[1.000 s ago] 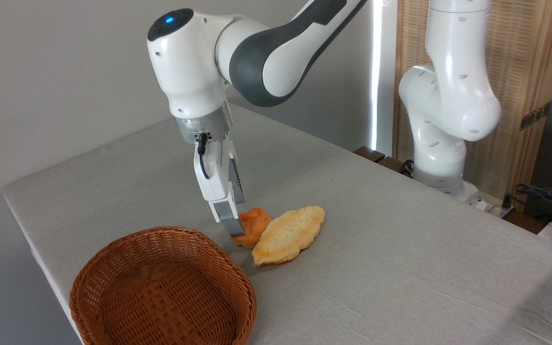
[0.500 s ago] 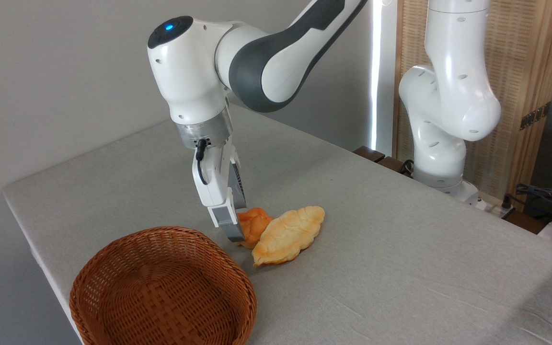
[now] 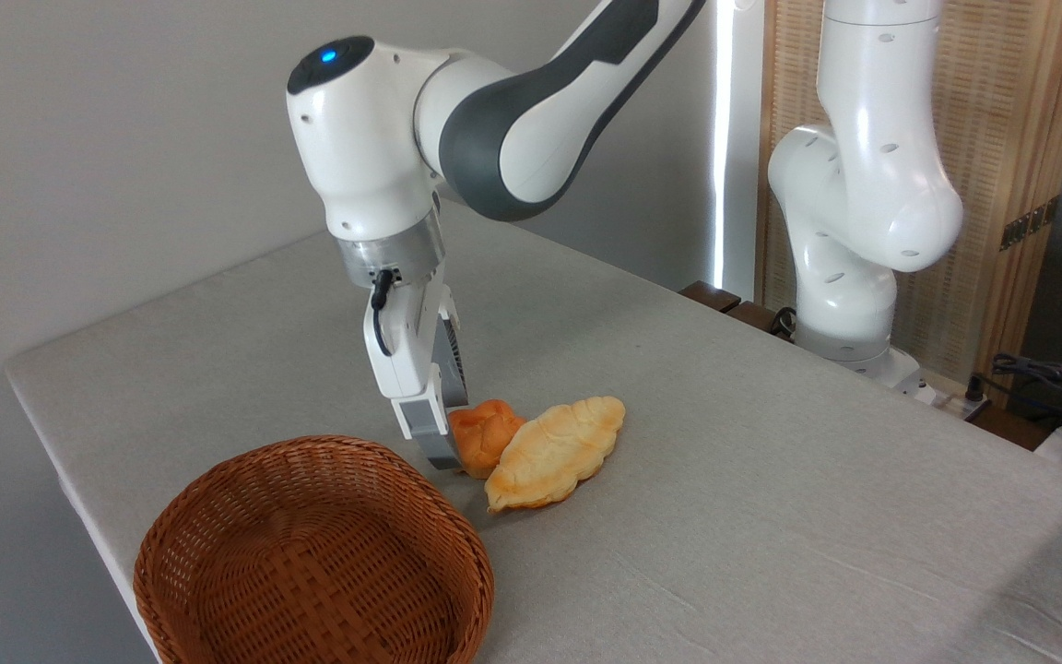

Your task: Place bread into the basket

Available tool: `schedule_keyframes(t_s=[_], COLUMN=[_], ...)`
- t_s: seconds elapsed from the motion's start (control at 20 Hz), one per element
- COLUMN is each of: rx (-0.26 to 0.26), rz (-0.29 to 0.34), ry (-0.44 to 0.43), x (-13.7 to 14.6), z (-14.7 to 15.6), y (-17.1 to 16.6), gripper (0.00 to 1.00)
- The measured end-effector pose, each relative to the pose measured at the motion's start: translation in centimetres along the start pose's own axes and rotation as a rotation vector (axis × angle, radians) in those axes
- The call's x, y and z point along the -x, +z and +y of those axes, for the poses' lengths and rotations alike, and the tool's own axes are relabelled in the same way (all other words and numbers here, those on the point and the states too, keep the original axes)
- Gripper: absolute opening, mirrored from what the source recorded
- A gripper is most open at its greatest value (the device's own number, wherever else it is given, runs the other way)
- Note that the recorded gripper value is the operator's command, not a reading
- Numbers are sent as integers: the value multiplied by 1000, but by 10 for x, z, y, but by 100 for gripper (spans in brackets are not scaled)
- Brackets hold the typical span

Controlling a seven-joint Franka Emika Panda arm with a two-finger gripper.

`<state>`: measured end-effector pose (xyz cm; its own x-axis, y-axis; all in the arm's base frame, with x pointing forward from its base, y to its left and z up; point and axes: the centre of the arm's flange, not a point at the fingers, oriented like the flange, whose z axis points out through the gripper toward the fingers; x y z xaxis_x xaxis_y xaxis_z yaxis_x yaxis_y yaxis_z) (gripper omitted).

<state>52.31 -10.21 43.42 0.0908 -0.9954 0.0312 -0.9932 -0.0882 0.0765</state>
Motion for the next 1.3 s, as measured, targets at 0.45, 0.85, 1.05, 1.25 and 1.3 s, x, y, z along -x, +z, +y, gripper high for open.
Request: schedule_keyframes(t_s=[0.45, 0.85, 1.05, 1.25, 1.3], rx=[-17, 15, 41, 55, 57], rz=[3, -9, -16, -20, -21], ry=[10, 15, 23, 25, 25], x=[5, 2, -1, -2, -2], z=[-1, -1, 2, 4, 4], y=[-4, 10, 13, 15, 15], gripper=[100, 100, 100, 100, 100])
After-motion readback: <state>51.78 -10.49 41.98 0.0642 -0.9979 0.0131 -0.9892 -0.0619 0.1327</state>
